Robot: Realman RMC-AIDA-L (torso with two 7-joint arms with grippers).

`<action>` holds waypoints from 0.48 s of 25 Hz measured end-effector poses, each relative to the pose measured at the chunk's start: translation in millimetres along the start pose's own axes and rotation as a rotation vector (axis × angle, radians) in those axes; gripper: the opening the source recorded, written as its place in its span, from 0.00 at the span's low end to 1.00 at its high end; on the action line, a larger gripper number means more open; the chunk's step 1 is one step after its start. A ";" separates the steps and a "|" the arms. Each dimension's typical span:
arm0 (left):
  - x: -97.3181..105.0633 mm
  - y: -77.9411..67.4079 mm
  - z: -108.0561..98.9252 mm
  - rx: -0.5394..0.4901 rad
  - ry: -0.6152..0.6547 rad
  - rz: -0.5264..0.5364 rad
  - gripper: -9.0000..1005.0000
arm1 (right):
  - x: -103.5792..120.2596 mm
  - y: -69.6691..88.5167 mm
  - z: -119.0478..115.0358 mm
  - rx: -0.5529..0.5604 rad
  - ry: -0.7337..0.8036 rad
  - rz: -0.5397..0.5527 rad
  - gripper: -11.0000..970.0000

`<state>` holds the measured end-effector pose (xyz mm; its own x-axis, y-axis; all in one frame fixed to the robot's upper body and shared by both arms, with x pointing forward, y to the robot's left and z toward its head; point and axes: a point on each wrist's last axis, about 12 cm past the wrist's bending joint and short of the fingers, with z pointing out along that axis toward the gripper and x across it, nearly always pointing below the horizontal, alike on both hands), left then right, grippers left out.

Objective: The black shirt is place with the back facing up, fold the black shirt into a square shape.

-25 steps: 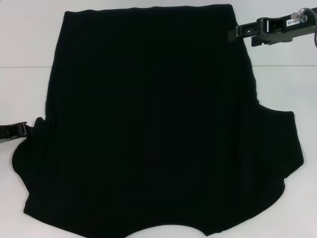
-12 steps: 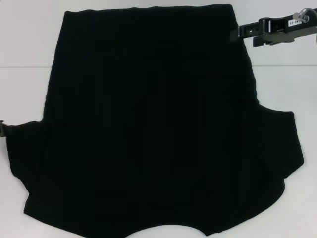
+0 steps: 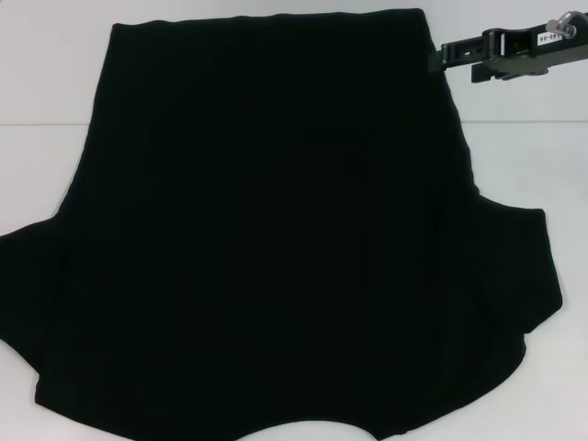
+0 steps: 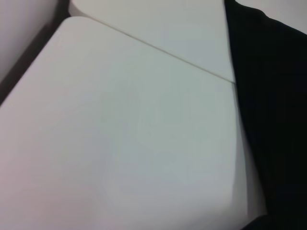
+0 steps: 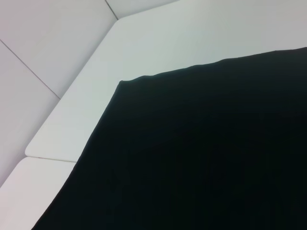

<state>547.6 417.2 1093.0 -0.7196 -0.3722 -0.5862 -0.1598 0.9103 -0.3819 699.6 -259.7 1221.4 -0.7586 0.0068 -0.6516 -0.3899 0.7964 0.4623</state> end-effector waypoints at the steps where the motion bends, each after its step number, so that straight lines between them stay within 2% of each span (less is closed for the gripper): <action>1: -0.2 0.3 -0.5 -0.001 -0.001 0.000 0.03 | -0.2 -0.1 -0.1 0.000 -0.001 0.000 0.95; 7: -7.3 -7.2 1.0 0.016 0.001 0.023 0.03 | -0.6 0.1 -0.1 0.001 -0.002 0.000 0.95; 12: -25.3 -24.2 1.5 0.059 0.025 0.084 0.03 | -0.7 0.2 0.0 0.001 -0.002 -0.001 0.95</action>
<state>570.7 404.3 1116.0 -0.7452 -0.2902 -0.6003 -0.0592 0.9255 -0.3740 700.0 -259.6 1222.0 -0.7570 0.0074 -0.6534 -0.3902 0.7970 0.4611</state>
